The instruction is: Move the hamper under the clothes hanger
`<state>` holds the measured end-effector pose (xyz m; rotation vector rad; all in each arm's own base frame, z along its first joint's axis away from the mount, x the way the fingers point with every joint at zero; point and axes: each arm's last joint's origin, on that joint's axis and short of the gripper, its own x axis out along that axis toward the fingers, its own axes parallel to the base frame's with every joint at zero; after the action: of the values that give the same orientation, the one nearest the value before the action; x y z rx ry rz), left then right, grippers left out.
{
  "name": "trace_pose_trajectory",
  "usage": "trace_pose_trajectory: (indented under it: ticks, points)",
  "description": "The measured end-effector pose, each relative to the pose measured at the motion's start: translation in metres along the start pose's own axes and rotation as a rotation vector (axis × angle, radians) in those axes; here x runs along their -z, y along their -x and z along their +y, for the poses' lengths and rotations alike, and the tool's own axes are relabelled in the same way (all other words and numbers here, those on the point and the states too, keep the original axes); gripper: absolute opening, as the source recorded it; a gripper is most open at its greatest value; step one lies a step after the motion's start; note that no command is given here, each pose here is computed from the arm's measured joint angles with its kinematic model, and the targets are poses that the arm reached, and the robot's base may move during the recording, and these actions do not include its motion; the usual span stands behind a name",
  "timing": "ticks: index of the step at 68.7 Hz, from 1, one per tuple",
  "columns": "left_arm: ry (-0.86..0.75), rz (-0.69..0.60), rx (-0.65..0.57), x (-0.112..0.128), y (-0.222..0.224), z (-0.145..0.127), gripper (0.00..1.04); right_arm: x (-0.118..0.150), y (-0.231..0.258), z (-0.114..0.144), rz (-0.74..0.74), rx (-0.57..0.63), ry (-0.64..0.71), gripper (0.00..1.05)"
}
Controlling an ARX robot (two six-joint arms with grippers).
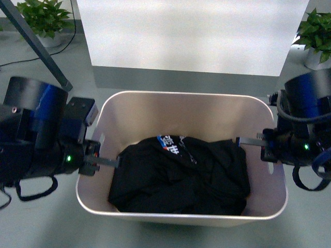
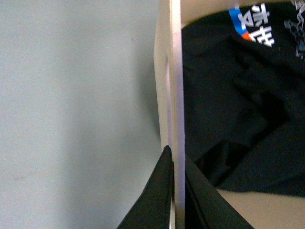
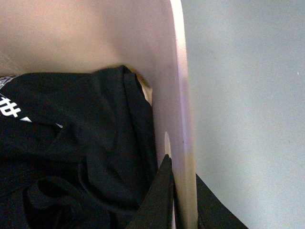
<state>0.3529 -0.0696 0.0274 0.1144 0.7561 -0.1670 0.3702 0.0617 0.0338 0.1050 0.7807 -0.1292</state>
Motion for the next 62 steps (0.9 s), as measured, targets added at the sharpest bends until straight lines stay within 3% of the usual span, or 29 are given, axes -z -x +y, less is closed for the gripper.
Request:
trace_pose_trajectory:
  ticks: [18, 43, 62]
  points:
    - [-0.031, 0.099, -0.003, 0.040, 0.009, 0.006, 0.04, 0.036, 0.010, -0.004, 0.063, -0.019, -0.009, 0.03]
    - [-0.066, 0.061, -0.010, 0.042, 0.023, 0.002, 0.04, 0.054, 0.015, -0.001, 0.047, -0.041, -0.047, 0.03]
    - [-0.077, 0.114, -0.006, 0.066, 0.008, -0.006, 0.04, 0.076, 0.003, -0.003, 0.090, -0.027, -0.061, 0.03]
